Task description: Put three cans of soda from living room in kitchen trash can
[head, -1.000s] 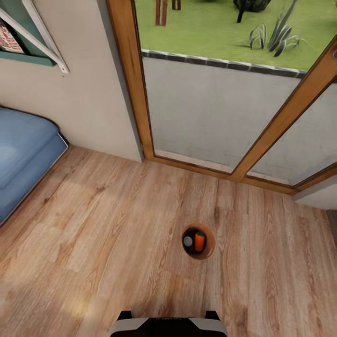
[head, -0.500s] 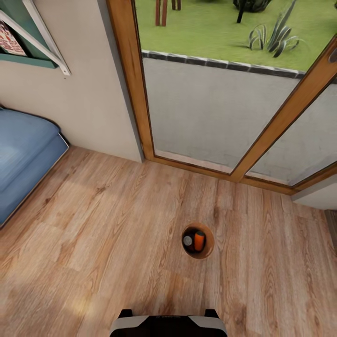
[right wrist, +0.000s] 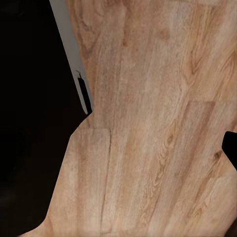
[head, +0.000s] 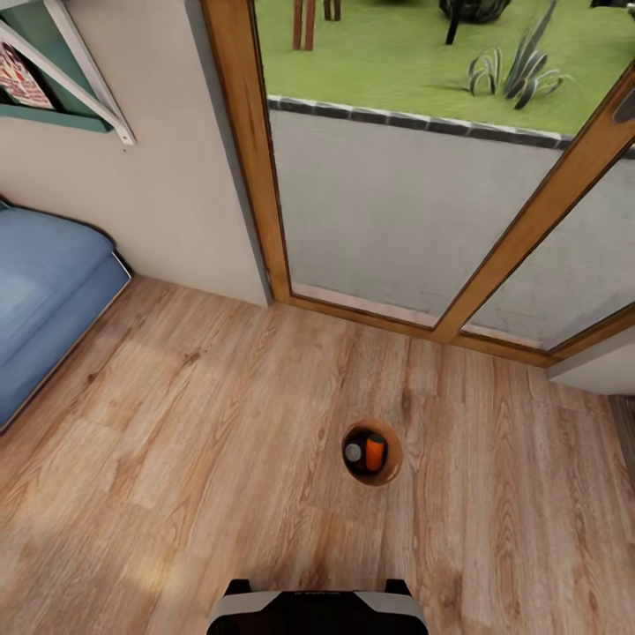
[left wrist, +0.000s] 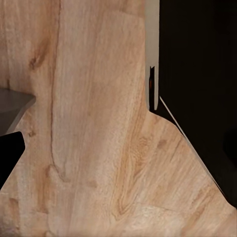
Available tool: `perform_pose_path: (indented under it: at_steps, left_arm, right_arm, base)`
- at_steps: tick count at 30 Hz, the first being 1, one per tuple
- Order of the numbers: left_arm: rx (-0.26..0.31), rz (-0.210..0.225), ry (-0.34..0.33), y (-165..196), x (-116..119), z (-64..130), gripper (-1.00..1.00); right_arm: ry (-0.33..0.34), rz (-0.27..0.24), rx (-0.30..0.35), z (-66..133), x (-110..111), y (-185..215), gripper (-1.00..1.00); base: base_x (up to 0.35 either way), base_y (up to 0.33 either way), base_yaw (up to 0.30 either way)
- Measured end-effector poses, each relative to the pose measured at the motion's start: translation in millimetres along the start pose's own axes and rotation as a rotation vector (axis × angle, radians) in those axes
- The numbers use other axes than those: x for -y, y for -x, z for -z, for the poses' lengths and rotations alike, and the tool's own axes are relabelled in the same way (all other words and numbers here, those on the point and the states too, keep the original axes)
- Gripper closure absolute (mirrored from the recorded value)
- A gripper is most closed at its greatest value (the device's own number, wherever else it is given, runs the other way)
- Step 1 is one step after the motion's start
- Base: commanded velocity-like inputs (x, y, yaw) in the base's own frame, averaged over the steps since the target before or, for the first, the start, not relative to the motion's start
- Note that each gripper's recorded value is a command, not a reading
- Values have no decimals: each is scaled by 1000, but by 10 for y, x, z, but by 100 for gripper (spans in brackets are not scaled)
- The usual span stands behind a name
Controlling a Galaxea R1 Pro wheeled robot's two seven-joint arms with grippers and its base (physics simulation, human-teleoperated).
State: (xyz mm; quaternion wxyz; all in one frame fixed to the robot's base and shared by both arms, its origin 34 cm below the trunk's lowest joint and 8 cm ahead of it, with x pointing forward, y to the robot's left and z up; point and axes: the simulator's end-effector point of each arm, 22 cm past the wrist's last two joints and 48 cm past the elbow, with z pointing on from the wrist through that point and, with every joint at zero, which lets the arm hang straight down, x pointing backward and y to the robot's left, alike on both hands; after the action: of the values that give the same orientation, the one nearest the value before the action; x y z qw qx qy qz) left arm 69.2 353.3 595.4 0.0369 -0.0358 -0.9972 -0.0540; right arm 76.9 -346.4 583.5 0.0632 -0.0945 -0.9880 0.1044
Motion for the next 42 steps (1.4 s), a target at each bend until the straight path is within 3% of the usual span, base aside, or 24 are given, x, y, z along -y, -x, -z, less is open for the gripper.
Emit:
perform_pose_path:
  at_steps: [16,35,42]
  left_arm:
    - [1,-2,-2,-67,-4,116,-100]
    - [-10,-7,-4,-97,-1,120,-100]
    - [-22,7,-33,-144,246,134,-100]
  right_arm:
    - [0,0,-1,110,38,-74,-100]
    - [0,0,-1,110,38,-74,-100]
    - [0,0,0,110,38,-74,-100]
  base:
    - [0,0,0]
    - [0,0,0]
    - [0,0,0]
